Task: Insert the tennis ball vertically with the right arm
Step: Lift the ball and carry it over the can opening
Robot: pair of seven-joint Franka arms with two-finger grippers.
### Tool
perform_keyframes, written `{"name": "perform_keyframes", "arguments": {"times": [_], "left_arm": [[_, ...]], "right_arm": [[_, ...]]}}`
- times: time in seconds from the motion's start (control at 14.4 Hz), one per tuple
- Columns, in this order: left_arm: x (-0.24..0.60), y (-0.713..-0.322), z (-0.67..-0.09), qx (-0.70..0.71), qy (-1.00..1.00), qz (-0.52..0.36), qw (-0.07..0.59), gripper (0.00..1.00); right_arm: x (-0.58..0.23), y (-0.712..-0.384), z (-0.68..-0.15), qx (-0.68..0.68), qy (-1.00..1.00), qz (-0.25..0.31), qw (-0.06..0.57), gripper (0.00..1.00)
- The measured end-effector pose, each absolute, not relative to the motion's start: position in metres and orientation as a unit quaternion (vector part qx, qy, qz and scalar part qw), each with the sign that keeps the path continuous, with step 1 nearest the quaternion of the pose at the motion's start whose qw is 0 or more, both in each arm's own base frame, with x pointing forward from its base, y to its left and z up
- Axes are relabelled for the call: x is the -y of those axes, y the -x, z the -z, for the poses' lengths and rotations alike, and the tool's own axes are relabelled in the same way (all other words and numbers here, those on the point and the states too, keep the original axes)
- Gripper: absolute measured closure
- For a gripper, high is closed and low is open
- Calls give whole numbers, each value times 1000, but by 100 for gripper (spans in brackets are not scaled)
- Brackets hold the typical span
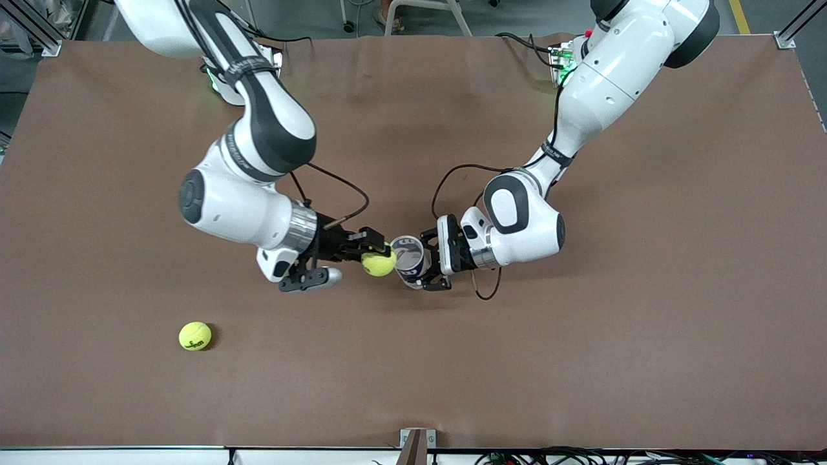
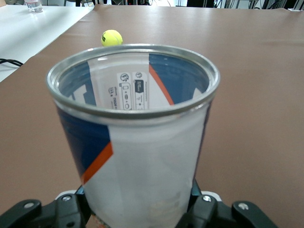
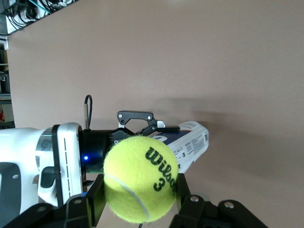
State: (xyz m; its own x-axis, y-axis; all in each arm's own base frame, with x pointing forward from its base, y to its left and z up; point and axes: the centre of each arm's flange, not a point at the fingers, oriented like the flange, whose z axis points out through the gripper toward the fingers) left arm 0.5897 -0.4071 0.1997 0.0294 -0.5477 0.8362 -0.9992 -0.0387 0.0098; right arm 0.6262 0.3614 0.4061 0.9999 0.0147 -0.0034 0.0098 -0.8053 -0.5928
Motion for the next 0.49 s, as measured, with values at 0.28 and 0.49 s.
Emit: {"name": "perform_keyframes", "arguments": {"times": [0.28,0.49], "left_arm": [[407,-590,-200,608,-636,-340,333,25],[407,-590,-200,608,-636,-340,333,25]], "right_arm": [[-394,-609,-391,13,951,-23,306,38],[-396,-608,-385,12,952,-27,304,38]]}}
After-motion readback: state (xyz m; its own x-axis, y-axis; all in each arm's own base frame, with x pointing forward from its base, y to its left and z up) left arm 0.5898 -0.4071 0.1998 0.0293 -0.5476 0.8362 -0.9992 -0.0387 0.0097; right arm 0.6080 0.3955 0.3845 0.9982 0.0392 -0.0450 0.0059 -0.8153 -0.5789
